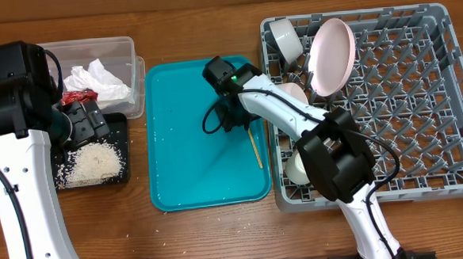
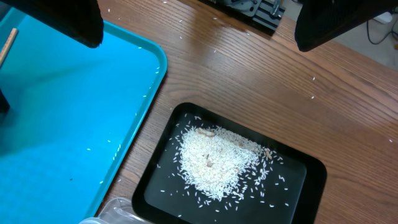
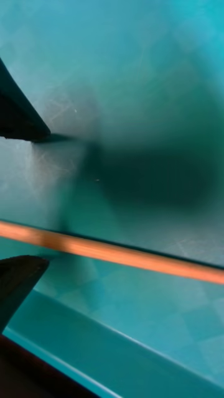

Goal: Sort waste into correct bins and load items into the dishwasher
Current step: 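Return right gripper to the teal tray and pinch the second chopstick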

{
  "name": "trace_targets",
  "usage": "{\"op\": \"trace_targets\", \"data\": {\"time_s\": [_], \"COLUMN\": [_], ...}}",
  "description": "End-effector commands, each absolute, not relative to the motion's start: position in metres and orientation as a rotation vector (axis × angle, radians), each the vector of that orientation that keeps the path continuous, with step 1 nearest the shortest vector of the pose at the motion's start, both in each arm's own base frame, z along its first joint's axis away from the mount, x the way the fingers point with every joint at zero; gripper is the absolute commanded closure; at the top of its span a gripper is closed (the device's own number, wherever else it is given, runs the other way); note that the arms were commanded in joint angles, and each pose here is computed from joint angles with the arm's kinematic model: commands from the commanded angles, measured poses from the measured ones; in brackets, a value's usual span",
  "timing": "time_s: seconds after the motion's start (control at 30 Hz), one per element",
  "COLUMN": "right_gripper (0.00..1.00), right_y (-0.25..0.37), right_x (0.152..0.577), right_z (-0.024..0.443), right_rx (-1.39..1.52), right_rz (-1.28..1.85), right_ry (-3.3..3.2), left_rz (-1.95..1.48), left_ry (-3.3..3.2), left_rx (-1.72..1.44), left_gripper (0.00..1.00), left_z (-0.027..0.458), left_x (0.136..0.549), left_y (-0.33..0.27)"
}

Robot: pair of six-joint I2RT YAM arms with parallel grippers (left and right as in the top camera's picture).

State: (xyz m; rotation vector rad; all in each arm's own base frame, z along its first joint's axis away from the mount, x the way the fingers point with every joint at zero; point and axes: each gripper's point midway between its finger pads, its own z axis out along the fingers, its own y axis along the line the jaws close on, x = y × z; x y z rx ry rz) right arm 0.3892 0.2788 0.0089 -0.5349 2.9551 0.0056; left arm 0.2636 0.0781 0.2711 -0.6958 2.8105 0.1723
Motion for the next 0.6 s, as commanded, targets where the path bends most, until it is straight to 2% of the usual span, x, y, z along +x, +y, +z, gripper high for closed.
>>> {"op": "trace_targets", "data": {"time_s": [0.0, 0.1, 0.13, 0.3, 0.57], "right_gripper": [0.49, 0.64, 0.72, 0.96, 0.96], "right_y": [0.286, 0.292, 0.293, 0.292, 0.289], "right_x": [0.385, 0.374, 0.367, 0.364, 0.372], "right_z": [0.007, 0.007, 0.007, 0.007, 0.017], "right_rx": [-0.537, -0.549, -0.549, -0.511, -0.513], "right_rz": [0.103, 0.183, 0.211, 0.204, 0.157], "right_ry": [2.991, 3.035, 3.06, 3.082, 3.057], "left_rz": [0.189, 0.189, 0.19, 0.189, 0.189], "left_ry": [2.81, 2.81, 2.81, 2.81, 2.81], "left_rx": [-0.71, -0.71, -0.71, -0.71, -0.71], "left_gripper": [0.0, 0.0, 0.0, 0.0, 0.0], "left_z": [0.27, 0.27, 0.27, 0.27, 0.27], "left_x": [0.264, 0.264, 0.264, 0.264, 0.264], "left_y": [0.08, 0.08, 0.08, 0.08, 0.08]}}
